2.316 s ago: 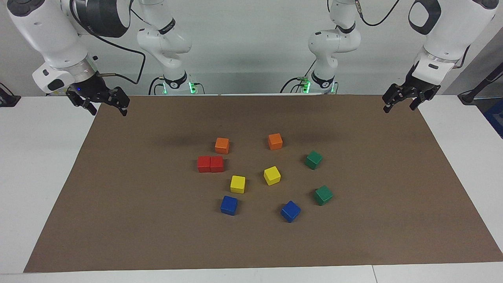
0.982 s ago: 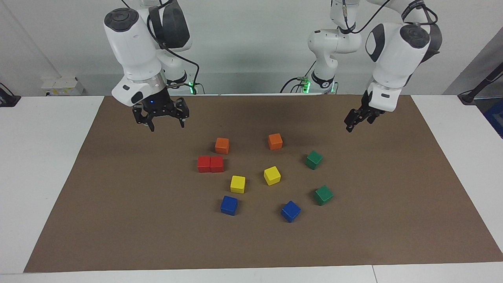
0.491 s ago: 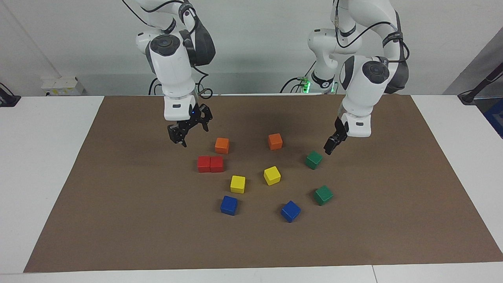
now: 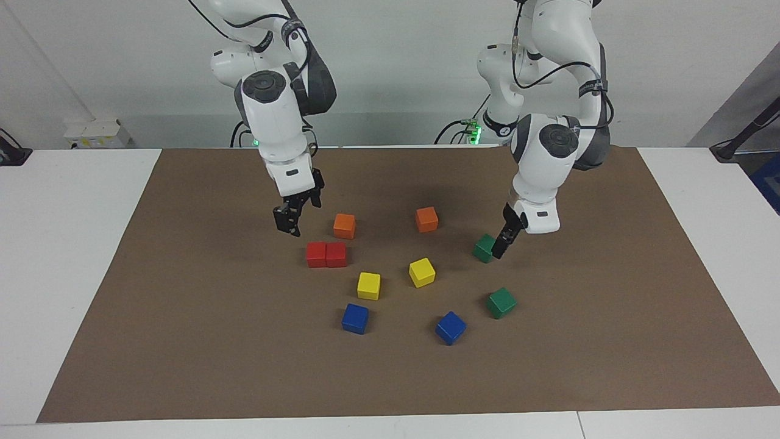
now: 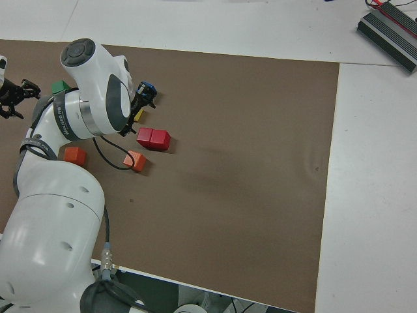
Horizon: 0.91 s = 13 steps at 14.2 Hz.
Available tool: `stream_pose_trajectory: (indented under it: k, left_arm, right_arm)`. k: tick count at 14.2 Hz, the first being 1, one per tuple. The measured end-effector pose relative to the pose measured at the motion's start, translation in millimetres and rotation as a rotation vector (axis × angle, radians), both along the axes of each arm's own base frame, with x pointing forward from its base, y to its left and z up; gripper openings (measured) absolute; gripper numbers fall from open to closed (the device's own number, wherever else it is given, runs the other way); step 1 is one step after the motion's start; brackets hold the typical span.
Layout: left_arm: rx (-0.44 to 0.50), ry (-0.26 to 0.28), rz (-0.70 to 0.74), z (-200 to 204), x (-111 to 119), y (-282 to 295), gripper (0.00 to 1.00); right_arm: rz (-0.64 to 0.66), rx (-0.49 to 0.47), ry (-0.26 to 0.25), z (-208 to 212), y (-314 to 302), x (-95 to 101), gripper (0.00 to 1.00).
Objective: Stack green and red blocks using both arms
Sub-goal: 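Grasp the nearer green cube with the left gripper while the right gripper grasps red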
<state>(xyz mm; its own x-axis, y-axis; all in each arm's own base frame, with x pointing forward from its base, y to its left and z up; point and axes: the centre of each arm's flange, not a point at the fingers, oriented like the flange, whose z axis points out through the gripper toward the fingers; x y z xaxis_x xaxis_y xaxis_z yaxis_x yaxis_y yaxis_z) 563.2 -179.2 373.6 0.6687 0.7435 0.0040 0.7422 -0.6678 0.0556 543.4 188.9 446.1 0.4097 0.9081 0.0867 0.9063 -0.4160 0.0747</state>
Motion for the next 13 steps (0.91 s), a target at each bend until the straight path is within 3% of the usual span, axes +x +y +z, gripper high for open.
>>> stream_pose_trajectory:
  k: [6, 13]
  left_arm:
    - [-0.002, 0.008, 0.02, -40, -10, -20, 1.0]
    - [0.006, 0.029, 0.013, -55, -14, -19, 1.0]
  right_arm:
    - [0.034, -0.005, 0.0, -20, 1, -5.8, 1.0]
    - [0.128, -0.014, -0.008, -43, -3, -13.0, 1.0]
